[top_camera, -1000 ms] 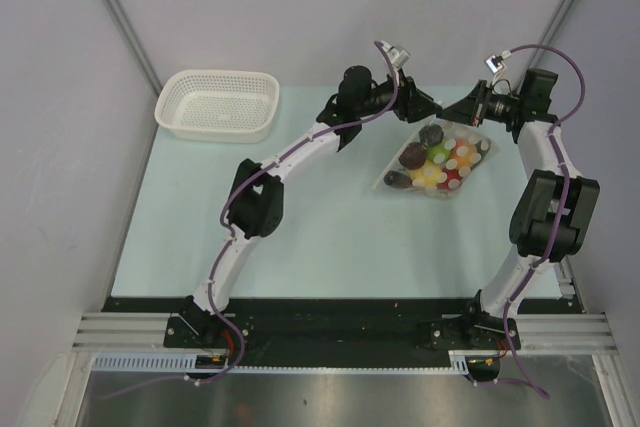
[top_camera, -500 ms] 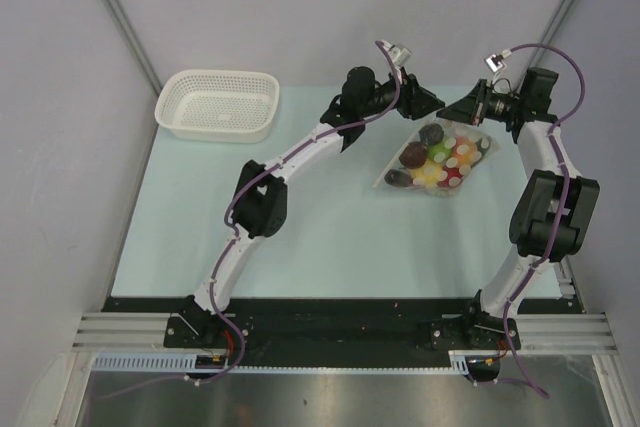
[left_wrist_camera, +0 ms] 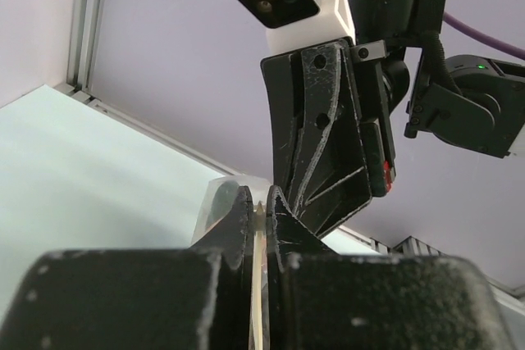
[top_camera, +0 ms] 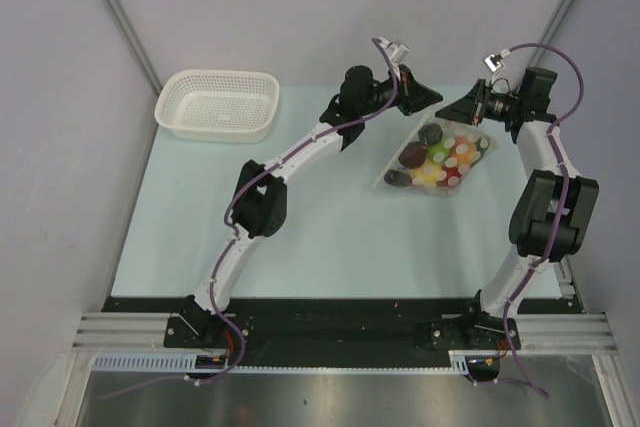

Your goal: Open the zip-top bag and remove the fake food

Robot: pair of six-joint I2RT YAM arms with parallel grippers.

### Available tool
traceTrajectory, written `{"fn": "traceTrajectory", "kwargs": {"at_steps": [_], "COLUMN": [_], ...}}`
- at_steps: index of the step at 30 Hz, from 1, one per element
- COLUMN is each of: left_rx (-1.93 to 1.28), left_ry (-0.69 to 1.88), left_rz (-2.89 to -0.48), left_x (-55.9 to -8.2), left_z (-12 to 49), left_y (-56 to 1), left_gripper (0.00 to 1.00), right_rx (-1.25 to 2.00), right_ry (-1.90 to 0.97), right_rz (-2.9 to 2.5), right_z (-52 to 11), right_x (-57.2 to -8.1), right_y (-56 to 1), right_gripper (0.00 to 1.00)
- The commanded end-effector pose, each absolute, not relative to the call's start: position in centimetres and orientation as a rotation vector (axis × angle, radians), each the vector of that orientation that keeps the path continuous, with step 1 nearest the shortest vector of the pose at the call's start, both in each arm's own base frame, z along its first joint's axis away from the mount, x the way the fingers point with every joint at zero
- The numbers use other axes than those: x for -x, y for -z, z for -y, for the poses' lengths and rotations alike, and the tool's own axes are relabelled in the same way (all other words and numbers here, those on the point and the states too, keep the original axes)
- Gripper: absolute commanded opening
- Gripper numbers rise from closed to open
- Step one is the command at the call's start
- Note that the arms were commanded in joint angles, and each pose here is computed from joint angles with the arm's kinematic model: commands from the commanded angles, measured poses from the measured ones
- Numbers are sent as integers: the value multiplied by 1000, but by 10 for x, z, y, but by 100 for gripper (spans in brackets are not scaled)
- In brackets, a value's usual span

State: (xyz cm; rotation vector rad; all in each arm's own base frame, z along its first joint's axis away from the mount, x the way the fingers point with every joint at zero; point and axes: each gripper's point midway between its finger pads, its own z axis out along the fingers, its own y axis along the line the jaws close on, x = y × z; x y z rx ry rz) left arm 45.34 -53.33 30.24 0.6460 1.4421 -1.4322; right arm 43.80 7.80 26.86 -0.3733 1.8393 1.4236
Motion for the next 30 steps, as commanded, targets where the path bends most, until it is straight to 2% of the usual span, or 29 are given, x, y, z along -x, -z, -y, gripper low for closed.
{"fn": "traceTrajectory", "kwargs": {"at_steps": [1, 4, 7, 11, 12, 13, 15, 21, 22, 25, 27, 30], "left_rx": [-673, -681, -685, -702, -700, -700, -702, -696, -690, -672, -682, -687], "left_ry": [1475, 1485, 1509, 1545, 1551, 1551, 1543, 1537, 1538, 1538, 1538, 1538], "left_rz": [-1344, -1346, -1353, -1346, -1348, -1348, -1342, -1343, -1357, -1369, -1381, -1390], "left_x": [-443, -440, -437, -431, -430, -430, -430, -433, -434, -436, -435, -435], "left_z": [528, 527, 528, 529, 529, 529, 527, 522, 521, 516, 516, 517], "left_y": [-334, -334, -331, -329, -328, -328, -332, -335, -332, -327, -322, -318], "left_gripper": [0, 0, 0, 0, 0, 0, 0, 1, 17, 41, 46, 43], "right_rx": [460, 457, 450, 456, 458, 461, 466, 472, 474, 467, 463, 484], "right_ry": [-1391, -1393, -1388, -1403, -1416, -1431, -1437, -1416, -1416, -1417, -1423, -1405], "right_rz": [-1767, -1768, -1771, -1763, -1765, -1766, -1767, -1762, -1760, -1759, -1761, -1741], "right_z": [-80, -81, -80, -82, -83, -84, -86, -85, -86, -84, -84, -82], "right_x": [-429, -430, -430, -432, -432, -431, -430, -431, -430, -429, -429, -431], "right_y": [-302, -301, -302, -303, -301, -302, -301, -302, -302, -305, -306, -308], "right_gripper": [4, 4, 16, 23, 20, 9, 1, 0, 0, 0, 0, 0]}}
